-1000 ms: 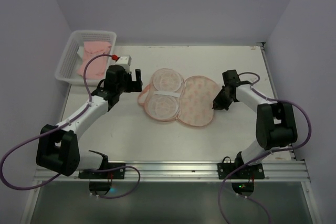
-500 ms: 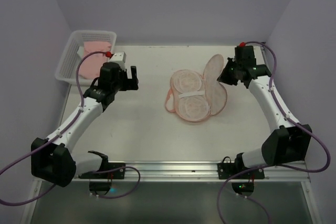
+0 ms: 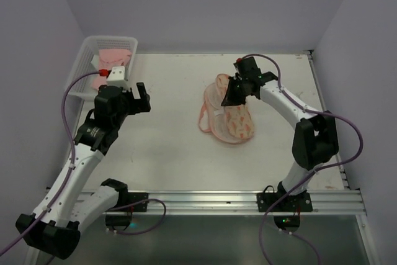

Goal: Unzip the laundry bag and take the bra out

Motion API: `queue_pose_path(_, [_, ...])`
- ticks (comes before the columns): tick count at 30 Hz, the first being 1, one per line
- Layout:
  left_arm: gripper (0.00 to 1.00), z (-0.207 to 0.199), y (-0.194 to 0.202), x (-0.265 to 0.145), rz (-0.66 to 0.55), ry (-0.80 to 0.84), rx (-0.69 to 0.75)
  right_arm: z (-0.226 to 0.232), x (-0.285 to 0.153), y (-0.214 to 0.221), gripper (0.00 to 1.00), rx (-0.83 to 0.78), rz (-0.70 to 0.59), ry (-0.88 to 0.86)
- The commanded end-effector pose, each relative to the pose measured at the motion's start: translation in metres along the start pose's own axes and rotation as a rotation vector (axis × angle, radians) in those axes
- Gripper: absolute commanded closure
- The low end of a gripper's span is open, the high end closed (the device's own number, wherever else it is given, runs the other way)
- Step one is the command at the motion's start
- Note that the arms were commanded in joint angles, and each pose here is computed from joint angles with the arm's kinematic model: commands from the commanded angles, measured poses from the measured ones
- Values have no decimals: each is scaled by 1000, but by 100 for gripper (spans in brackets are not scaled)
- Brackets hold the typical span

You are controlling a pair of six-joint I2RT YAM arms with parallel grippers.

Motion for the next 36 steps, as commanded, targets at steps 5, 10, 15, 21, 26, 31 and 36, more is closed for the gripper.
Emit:
queue_pose_path(5, [0,16,12,-28,-6,-51,-48,23,60,31,100,-47,99,-142])
queue_pose_path(10, [0,21,15,-41,-14,-66,-77,35,70,45,72,-27,145,-246])
queue_pose_path(15, [0,21,7,-56,-62,-49,-114,51,27,31,21,-95,22,-315])
queue_pose_path(21, [0,27,-6,-75,-126,-64,-121,46,-52,6,3,-183,-242,-218])
queue_pose_path(26, [0,30,-22,-100,-169,-67,-96,23,-149,-8,1,-207,-564,-95])
queue_pose_path(31, [0,42,-34,-128,-261,-89,-74,-7,-229,3,1,-189,-835,34])
queue_pose_path(36, [0,55,-39,-148,-360,-116,-35,-36,-287,40,1,-149,-1031,66])
Point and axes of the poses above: each gripper's point midway between its finger pads, its own x axis out along the fingers, its own z axis along the line the jaws close on, y = z × x, the point moved 3 cm from there along -x, back along the fingers, and after that the axes turned 5 degrees about -x, right-handed, at the moved point
